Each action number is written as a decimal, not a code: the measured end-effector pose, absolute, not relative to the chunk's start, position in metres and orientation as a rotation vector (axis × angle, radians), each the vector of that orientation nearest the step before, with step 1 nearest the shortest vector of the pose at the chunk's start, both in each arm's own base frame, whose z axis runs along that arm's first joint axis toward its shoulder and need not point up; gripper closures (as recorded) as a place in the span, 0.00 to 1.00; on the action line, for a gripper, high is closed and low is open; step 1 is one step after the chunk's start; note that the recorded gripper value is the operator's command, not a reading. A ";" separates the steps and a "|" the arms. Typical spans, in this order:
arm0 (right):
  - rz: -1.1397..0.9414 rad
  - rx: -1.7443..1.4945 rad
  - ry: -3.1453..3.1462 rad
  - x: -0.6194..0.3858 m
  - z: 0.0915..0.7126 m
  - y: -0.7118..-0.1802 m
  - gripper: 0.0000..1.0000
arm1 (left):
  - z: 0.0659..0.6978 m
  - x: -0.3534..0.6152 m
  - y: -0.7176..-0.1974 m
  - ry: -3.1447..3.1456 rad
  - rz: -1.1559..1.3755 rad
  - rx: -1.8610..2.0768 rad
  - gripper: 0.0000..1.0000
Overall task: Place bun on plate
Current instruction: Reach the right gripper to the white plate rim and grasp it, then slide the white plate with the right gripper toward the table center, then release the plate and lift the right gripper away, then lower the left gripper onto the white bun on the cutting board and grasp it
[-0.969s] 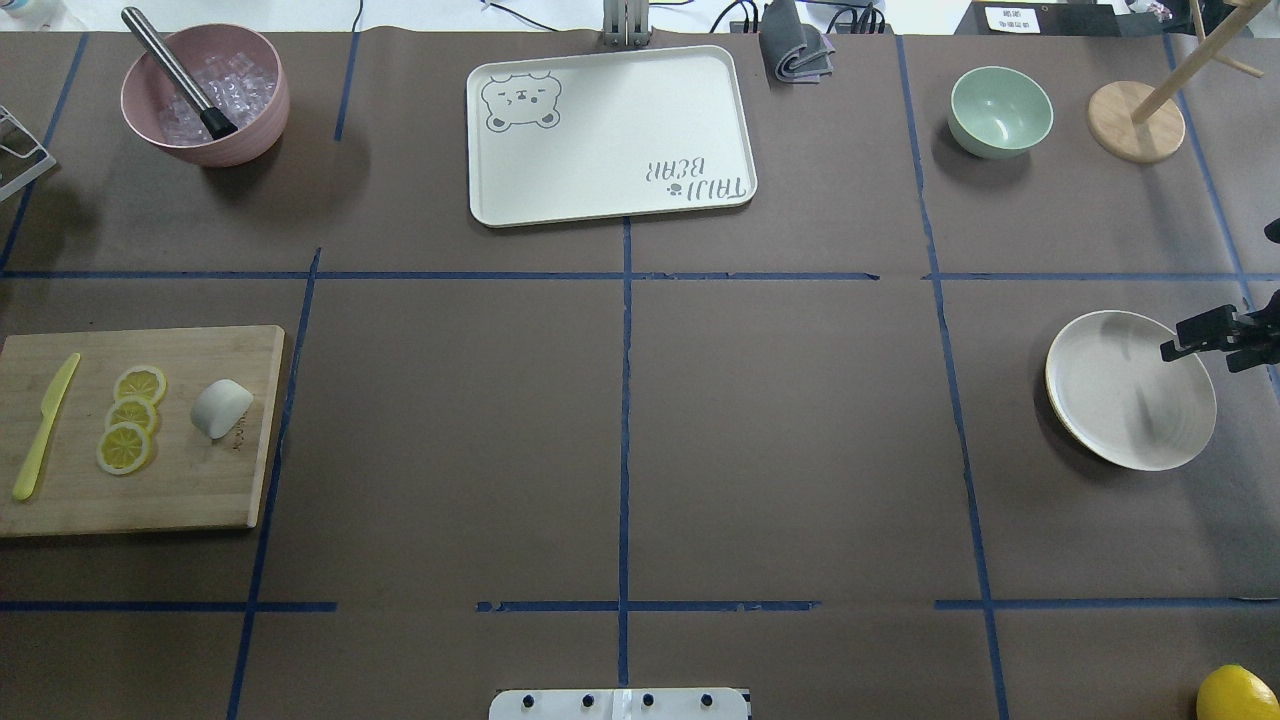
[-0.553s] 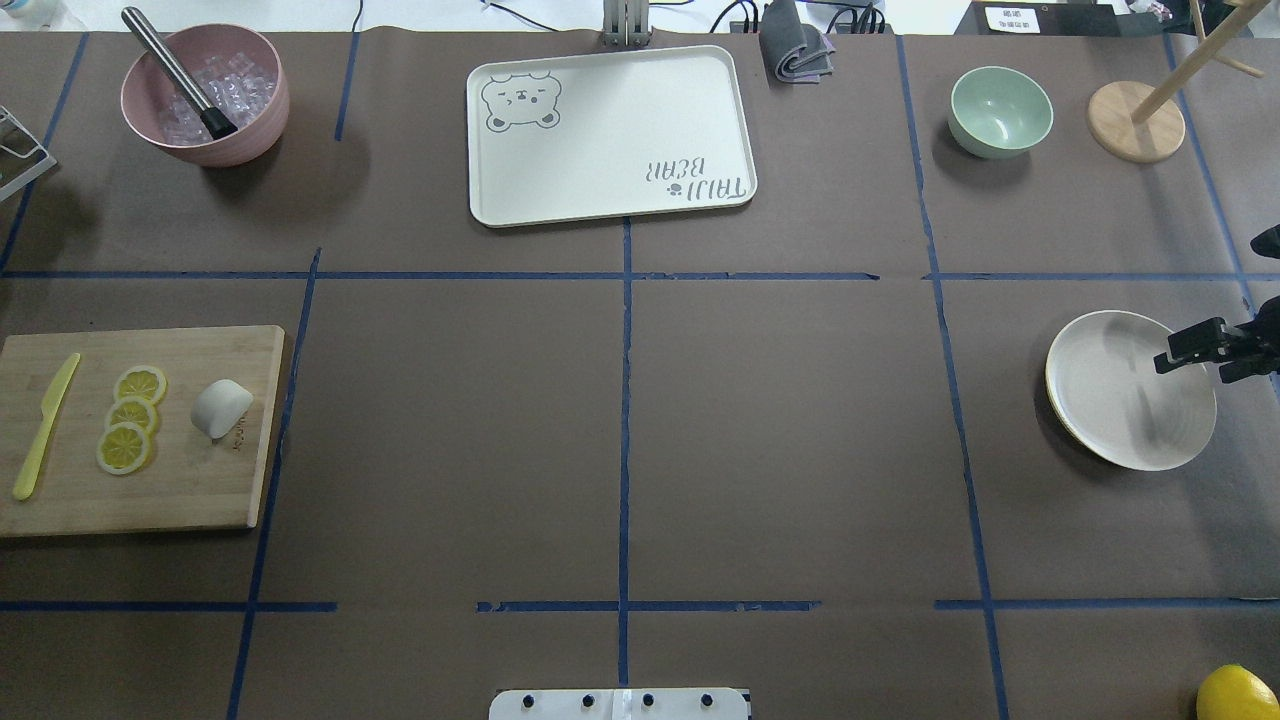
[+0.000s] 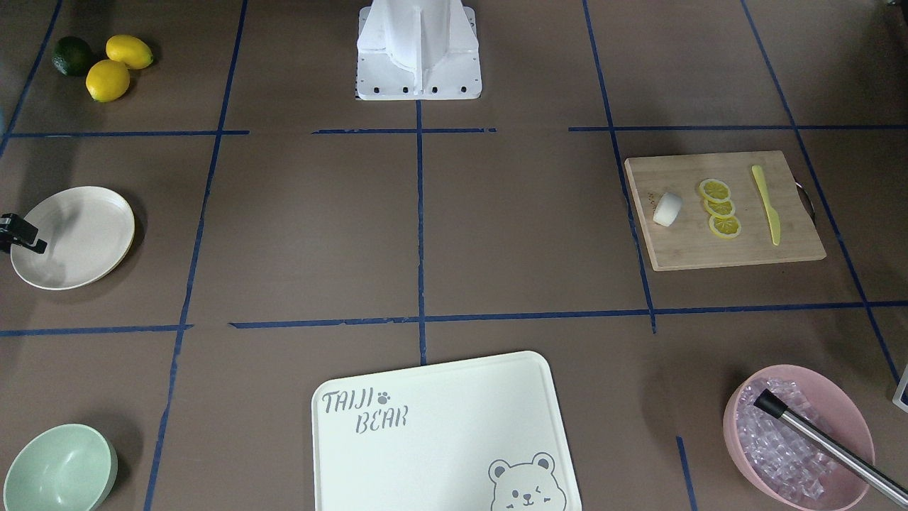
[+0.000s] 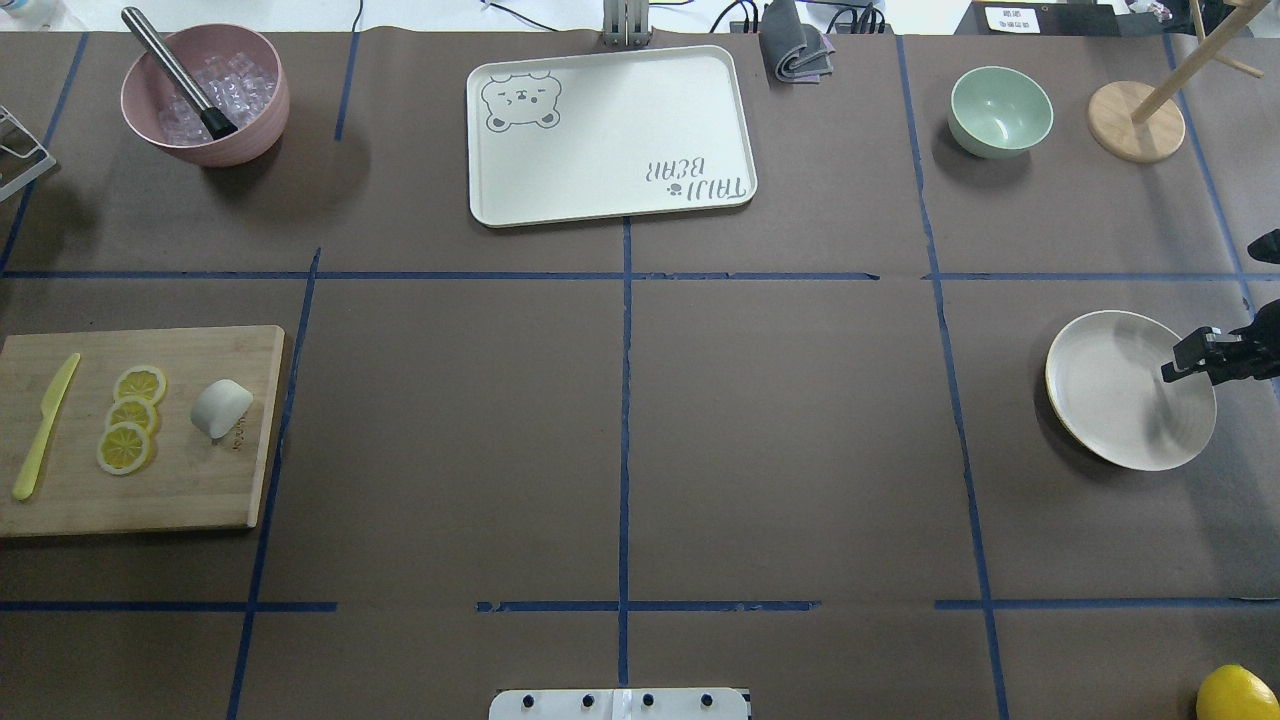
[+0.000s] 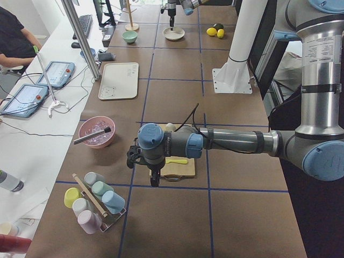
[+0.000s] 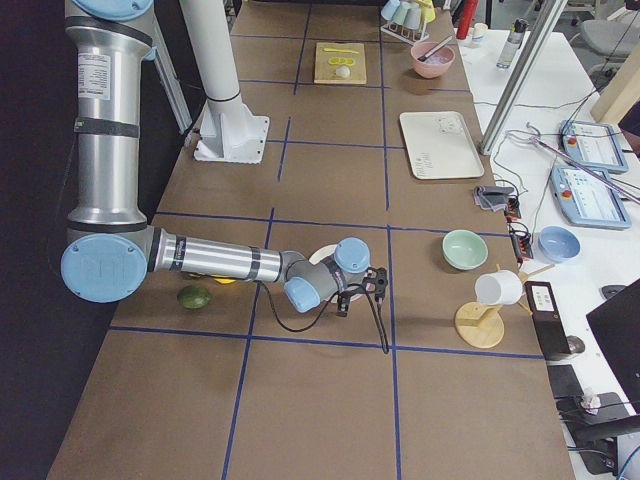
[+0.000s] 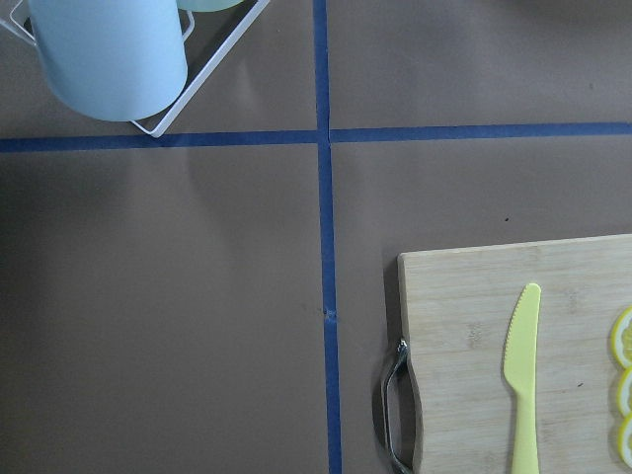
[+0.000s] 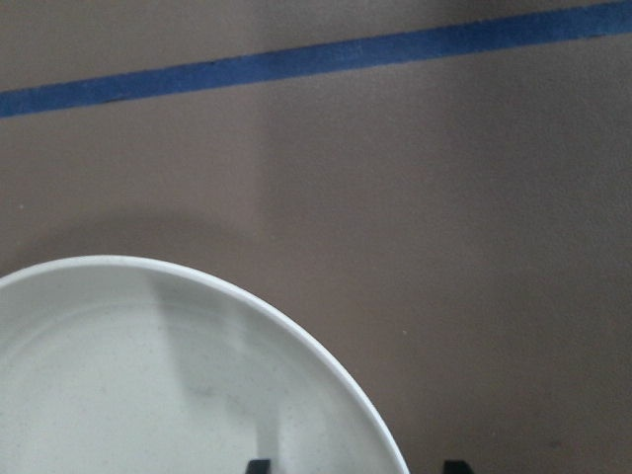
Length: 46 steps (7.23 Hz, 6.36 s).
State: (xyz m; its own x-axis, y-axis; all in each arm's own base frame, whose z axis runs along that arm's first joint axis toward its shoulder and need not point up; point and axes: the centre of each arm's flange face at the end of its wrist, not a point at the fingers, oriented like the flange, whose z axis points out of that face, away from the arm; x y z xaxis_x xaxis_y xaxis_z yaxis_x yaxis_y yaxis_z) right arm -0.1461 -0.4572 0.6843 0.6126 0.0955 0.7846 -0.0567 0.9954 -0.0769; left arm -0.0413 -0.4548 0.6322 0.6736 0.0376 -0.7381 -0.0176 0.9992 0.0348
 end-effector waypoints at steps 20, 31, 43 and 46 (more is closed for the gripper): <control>0.327 -0.129 -1.206 -0.525 0.311 -0.426 0.99 | 0.628 -0.042 -0.456 0.838 0.045 0.059 0.00; 0.388 -0.113 -1.207 -0.427 0.323 -0.459 0.00 | 0.590 0.019 -0.463 0.895 0.163 0.181 0.00; 0.196 0.041 -0.996 -0.336 0.409 -0.479 0.00 | 0.493 0.299 -0.409 0.837 0.448 0.302 0.01; 0.195 0.039 -0.994 -0.337 0.411 -0.478 0.00 | 0.498 0.318 -0.416 0.833 0.463 0.288 0.11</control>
